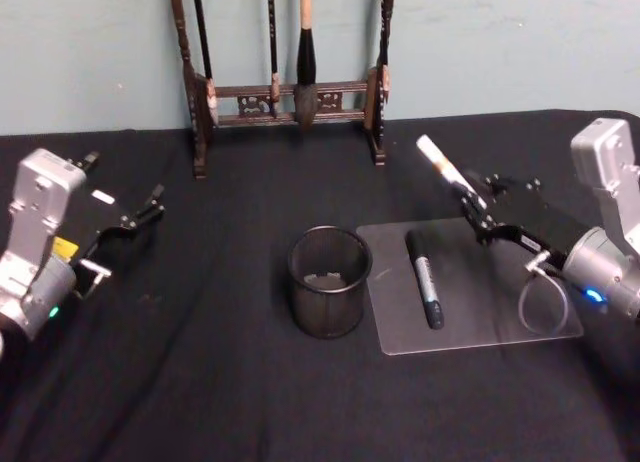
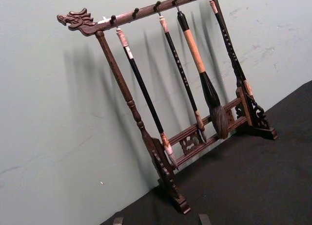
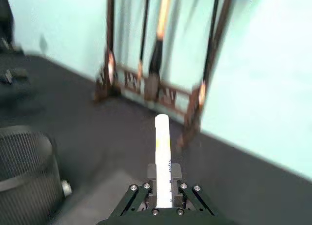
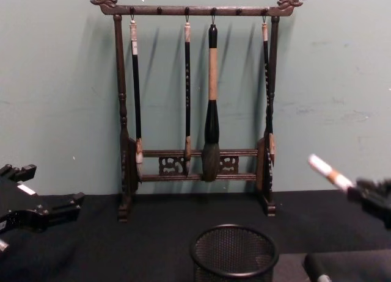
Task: Pick up the water-based marker from the table and place it into the pen holder.
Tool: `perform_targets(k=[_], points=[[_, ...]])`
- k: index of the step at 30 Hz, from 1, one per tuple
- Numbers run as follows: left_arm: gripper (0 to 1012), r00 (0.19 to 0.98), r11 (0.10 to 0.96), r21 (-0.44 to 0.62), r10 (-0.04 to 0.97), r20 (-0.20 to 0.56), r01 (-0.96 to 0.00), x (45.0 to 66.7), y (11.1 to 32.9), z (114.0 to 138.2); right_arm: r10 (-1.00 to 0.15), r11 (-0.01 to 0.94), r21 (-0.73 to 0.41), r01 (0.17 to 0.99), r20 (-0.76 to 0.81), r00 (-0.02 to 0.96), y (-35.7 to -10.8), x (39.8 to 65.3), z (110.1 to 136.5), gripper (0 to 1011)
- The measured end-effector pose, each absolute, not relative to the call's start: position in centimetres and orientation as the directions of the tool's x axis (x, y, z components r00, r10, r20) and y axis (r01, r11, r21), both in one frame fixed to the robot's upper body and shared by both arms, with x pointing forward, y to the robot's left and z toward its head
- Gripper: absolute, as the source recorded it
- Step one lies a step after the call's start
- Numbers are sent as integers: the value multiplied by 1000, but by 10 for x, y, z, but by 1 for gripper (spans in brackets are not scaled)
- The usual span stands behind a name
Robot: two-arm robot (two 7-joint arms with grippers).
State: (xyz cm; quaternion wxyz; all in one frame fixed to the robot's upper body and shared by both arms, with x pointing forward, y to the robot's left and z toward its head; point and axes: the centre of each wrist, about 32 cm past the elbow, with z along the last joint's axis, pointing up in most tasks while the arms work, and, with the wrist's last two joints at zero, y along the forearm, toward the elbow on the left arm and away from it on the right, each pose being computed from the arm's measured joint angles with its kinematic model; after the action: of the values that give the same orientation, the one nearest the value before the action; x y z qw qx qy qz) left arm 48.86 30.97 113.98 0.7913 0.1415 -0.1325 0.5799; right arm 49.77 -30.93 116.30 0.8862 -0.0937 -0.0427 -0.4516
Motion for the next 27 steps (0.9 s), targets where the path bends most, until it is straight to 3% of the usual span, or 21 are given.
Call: perform_targets(k=[3, 11, 27], points=[[1001, 292, 287, 70, 880, 374, -955, 489, 310, 1140, -785, 605, -26, 796, 152, 601, -298, 497, 1162, 174], [1001, 292, 287, 70, 880, 374, -955, 489, 310, 1140, -728, 684, 59, 728, 120, 675, -270, 499, 1162, 173], [1001, 292, 287, 70, 880, 374, -955, 489, 310, 1140, -609, 793, 51, 607, 36, 792, -226, 502, 1154, 173]])
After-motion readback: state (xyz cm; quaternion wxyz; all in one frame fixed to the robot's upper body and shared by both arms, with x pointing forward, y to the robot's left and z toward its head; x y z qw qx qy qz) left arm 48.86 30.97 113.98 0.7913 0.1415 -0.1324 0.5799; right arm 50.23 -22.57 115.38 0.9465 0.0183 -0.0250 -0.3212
